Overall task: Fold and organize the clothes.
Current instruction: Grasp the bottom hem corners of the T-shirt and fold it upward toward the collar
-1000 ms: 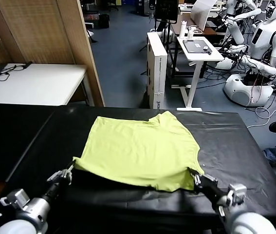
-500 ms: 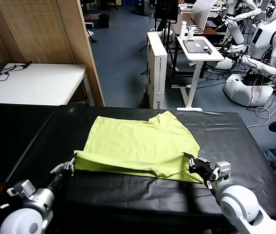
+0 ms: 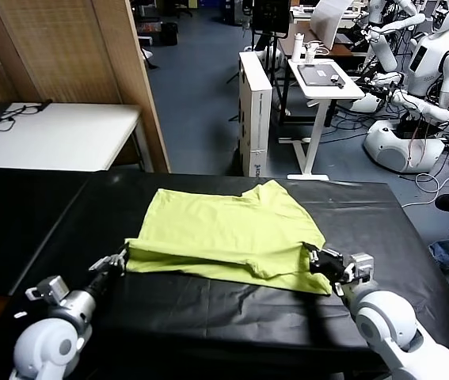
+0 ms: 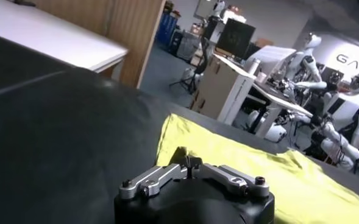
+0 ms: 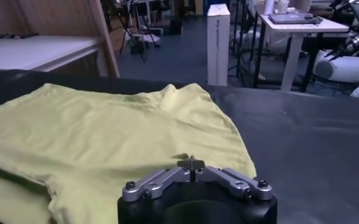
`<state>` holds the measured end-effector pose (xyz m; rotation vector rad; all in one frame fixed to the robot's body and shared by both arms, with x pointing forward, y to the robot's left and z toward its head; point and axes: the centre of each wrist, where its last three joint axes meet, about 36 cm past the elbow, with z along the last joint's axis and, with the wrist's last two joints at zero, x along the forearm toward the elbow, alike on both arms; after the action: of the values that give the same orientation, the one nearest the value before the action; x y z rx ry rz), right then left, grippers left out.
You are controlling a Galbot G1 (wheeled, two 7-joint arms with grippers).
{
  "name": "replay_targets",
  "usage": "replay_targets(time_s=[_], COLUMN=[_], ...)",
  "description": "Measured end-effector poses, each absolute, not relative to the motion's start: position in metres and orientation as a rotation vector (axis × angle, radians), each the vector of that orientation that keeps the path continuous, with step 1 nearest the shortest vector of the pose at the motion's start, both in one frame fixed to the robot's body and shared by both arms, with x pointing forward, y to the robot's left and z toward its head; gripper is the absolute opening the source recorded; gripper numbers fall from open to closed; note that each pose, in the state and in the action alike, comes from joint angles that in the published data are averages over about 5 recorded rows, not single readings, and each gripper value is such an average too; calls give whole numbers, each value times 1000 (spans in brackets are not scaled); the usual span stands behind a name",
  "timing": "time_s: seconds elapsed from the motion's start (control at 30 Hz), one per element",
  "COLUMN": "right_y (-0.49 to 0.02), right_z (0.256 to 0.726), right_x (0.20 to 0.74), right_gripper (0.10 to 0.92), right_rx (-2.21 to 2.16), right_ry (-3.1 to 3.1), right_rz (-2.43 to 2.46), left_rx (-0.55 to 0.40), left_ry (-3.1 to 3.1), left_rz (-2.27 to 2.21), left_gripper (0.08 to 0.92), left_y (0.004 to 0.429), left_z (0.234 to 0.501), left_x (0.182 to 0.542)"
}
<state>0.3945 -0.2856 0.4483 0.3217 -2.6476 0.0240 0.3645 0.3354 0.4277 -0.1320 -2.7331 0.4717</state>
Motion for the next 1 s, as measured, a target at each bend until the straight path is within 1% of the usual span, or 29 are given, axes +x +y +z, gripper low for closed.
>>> replay_targets(time_s=[0.4,0.47,0.5,0.57,0.6,0.63,0.7,0.73,0.87,0.93,1.0], right_y=[-282,-283,-283,-285,-286,-287,-290,-292,-301,-308,-314], right_z=[447,450,452,455,457,459,464,467,477,480,482], right_x=[399,399,399,398,397,395,392,390,380,374,368], right_gripper=[140,147,167,244,298,370,484,560,795,869,895], right_rx=[338,351,359,373,379,386,393,397,399,389,378], right_ry=[-2616,-2598,-2590,-2577,-2570,-2563,-2553,-2550,-2558,-2562,-2562], right_rz=[34,24,20,19,22,26,36,40,59,67,71], left_rx=[-166,-164,-162,-159,-157,-155,-152,-149,-135,-123,-119], left_ry=[-2724,-2721,-2719,-2718,-2717,-2717,-2715,-2714,-2707,-2698,-2687], left_rz=[406,403,401,399,398,397,395,394,391,389,384], left_gripper=[146,146,155,210,256,322,435,511,755,847,887], left_y=[342,342,342,343,343,343,343,343,344,343,339], left_z=[421,419,419,418,418,418,418,418,419,419,419], left_x=[403,407,409,411,412,412,411,410,403,397,387])
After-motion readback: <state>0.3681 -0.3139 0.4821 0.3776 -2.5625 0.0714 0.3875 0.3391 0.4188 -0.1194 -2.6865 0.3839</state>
